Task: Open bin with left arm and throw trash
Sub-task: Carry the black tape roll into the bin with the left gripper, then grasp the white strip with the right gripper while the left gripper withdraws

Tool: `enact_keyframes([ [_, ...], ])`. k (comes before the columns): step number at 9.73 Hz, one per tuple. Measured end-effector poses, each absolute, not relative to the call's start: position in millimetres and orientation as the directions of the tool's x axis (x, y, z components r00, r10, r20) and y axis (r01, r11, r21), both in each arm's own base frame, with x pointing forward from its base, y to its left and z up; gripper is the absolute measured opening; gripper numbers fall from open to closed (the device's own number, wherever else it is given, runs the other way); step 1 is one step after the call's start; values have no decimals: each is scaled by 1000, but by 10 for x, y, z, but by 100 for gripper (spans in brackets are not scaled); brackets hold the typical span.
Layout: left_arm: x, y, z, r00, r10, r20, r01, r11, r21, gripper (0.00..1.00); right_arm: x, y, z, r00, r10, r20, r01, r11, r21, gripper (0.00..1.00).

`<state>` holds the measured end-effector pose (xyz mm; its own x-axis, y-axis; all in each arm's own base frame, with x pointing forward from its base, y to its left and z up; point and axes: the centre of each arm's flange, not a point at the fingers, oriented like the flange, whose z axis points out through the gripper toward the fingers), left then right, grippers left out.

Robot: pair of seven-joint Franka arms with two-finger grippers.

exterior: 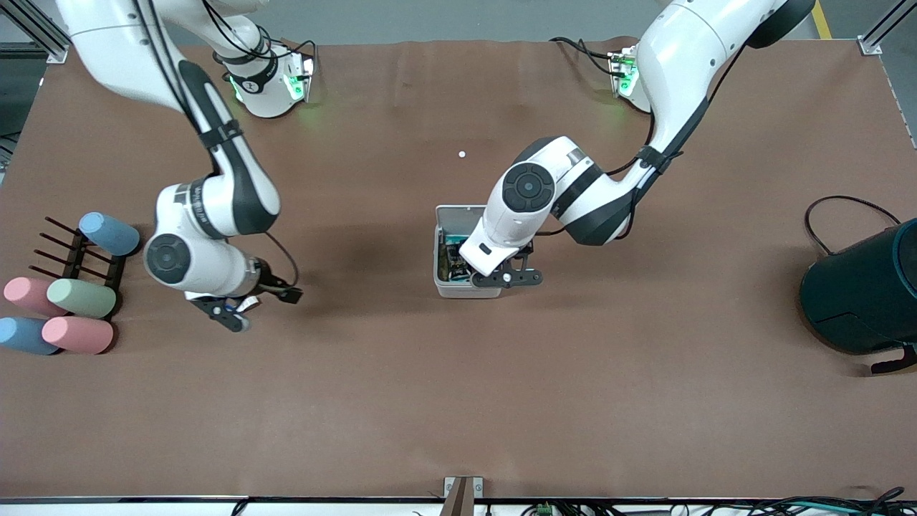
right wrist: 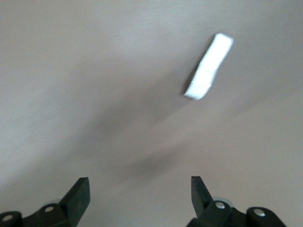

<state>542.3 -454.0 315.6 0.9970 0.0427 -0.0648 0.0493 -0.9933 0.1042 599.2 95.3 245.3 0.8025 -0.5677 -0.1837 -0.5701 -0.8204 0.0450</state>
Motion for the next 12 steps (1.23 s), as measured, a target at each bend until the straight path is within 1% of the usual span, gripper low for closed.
enact_keyframes([
  [1, 5427, -4535, 3152, 998, 39, -57, 44, -994, 98, 78, 5952, 796, 2347, 790, -590, -166, -594, -804, 34, 97],
  [2, 5440, -4524, 3156, 998, 39, -54, 44, -994, 96, 92, 5937, 660, 2280, 778, -613, -140, -617, -787, 15, 99],
  [3, 5481, -4488, 3175, 998, 47, -49, 51, -994, 98, 100, 5945, 518, 2253, 765, -634, -117, -638, -770, -3, 99],
  [5, 5613, -4344, 3213, 996, 73, -42, 77, -992, 101, 100, 5987, 262, 2247, 725, -684, -83, -688, -725, -30, 100],
  [7, 5791, -4120, 3367, 993, 112, -24, 114, -988, 101, 100, 5994, 157, 2089, 639, -767, -53, -769, -637, -52, 100],
  [8, 5963, -3826, 3570, 990, 140, -9, 141, -986, 91, 100, 5973, 174, 1956, 622, -781, -60, -783, -620, -44, 100],
  [10, 6290, -2981, 4145, 994, 109, -6, 109, -993, 53, 100, 5925, 177, 1773, 608, -790, -77, -793, -608, -21, 98],
  [12, 6431, -2254, 4722, 999, 42, -29, 43, -999, 21, 100, 5898, 147, 1705, 599, -796, -89, -799, -601, -3, 67],
])
